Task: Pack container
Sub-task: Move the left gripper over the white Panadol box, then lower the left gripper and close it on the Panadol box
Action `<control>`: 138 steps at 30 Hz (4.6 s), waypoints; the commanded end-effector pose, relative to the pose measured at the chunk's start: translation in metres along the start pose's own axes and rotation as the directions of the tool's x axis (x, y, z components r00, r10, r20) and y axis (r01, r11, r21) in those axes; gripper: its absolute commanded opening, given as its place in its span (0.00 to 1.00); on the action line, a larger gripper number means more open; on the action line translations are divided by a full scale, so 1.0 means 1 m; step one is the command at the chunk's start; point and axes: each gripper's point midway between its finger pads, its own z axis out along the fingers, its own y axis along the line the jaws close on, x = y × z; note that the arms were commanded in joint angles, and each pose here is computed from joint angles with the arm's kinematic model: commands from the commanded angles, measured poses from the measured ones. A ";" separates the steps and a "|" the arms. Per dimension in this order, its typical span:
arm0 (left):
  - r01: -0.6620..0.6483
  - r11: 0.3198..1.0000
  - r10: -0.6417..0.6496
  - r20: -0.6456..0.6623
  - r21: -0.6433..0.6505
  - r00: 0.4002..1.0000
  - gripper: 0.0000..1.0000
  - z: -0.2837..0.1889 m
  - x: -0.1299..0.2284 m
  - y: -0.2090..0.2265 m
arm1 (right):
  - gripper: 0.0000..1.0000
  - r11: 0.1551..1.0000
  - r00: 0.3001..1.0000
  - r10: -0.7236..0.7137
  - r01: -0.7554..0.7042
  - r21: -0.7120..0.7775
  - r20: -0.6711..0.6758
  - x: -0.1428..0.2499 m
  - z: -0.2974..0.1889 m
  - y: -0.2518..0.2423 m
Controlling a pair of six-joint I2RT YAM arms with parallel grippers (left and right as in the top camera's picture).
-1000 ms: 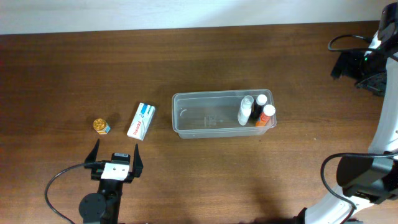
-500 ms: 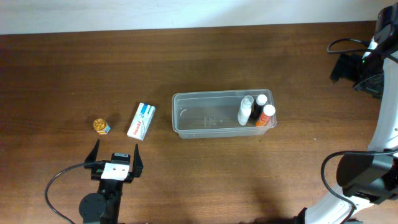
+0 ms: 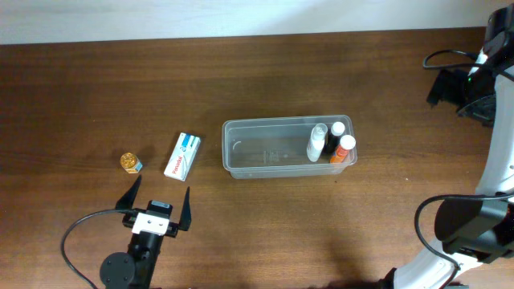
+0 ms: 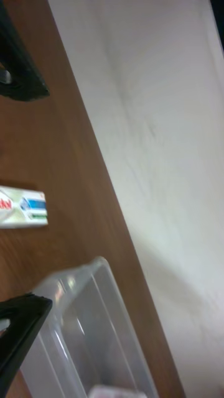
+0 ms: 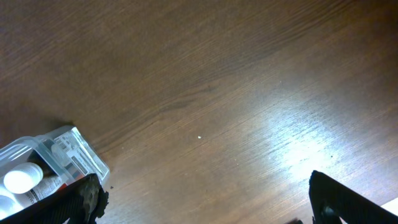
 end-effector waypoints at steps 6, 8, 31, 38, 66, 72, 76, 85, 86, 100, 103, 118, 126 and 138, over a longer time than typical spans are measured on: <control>0.084 0.991 -0.078 -0.061 0.100 0.995 1.00 0.009 -0.075 0.007 | 0.98 1.000 1.000 0.008 -0.008 0.022 -0.008 0.000 0.004 -0.003; 0.081 0.986 -0.059 -0.146 0.146 0.988 0.99 0.020 -0.083 0.007 | 0.98 1.000 1.000 0.008 -0.008 0.022 -0.008 0.000 0.004 -0.003; 0.385 0.916 -0.100 -0.864 0.114 0.494 0.99 0.131 0.001 0.033 | 0.98 1.000 1.000 0.008 -0.008 0.022 -0.008 0.000 0.004 -0.003; 0.447 0.888 -0.107 -0.898 0.107 0.428 0.99 0.142 0.032 0.022 | 0.98 1.000 1.000 0.008 -0.008 0.022 -0.008 0.000 0.004 -0.003; 0.299 0.954 -0.016 -0.994 0.018 0.109 1.00 0.135 0.140 -0.001 | 0.98 1.000 1.000 0.008 -0.008 0.022 -0.008 0.000 0.004 -0.003; 0.294 0.956 -0.009 -0.998 0.008 0.056 0.99 0.132 0.162 -0.004 | 0.98 1.000 1.000 0.008 -0.008 0.022 -0.008 0.000 0.004 -0.003; 0.280 0.960 -0.012 -0.999 -0.003 0.030 0.99 0.130 0.172 -0.004 | 0.98 1.000 1.000 0.008 -0.008 0.022 -0.008 0.000 0.004 -0.003; 0.271 0.963 -0.015 -0.999 -0.002 0.043 0.99 0.136 0.178 -0.003 | 0.99 1.000 1.000 0.008 -0.008 0.022 -0.008 0.000 0.004 -0.003; 0.271 0.963 -0.015 -0.999 -0.002 0.045 0.99 0.137 0.179 -0.003 | 0.98 1.000 1.000 0.008 -0.008 0.022 -0.008 0.000 0.004 -0.003; 0.223 0.975 -0.012 -0.999 -0.004 0.037 0.99 0.135 0.182 0.004 | 0.98 1.000 1.000 0.008 -0.008 0.022 -0.008 0.000 0.004 -0.003; 0.214 0.977 -0.012 -0.999 -0.004 0.036 0.99 0.135 0.183 0.006 | 0.98 1.000 1.000 0.008 -0.008 0.022 -0.008 0.000 0.004 -0.003; 0.218 0.976 0.013 -1.000 0.018 0.022 0.99 0.129 0.187 -0.005 | 0.98 1.000 1.000 0.008 -0.008 0.022 -0.008 0.000 0.004 -0.003; 0.219 0.976 0.014 -1.000 0.018 0.021 0.99 0.129 0.187 -0.005 | 0.98 1.000 1.000 0.008 -0.008 0.022 -0.008 0.000 0.004 -0.003; 0.219 0.976 0.014 -1.000 0.018 0.020 0.99 0.128 0.188 -0.005 | 0.98 1.000 1.000 0.008 -0.008 0.022 -0.008 0.000 0.004 -0.003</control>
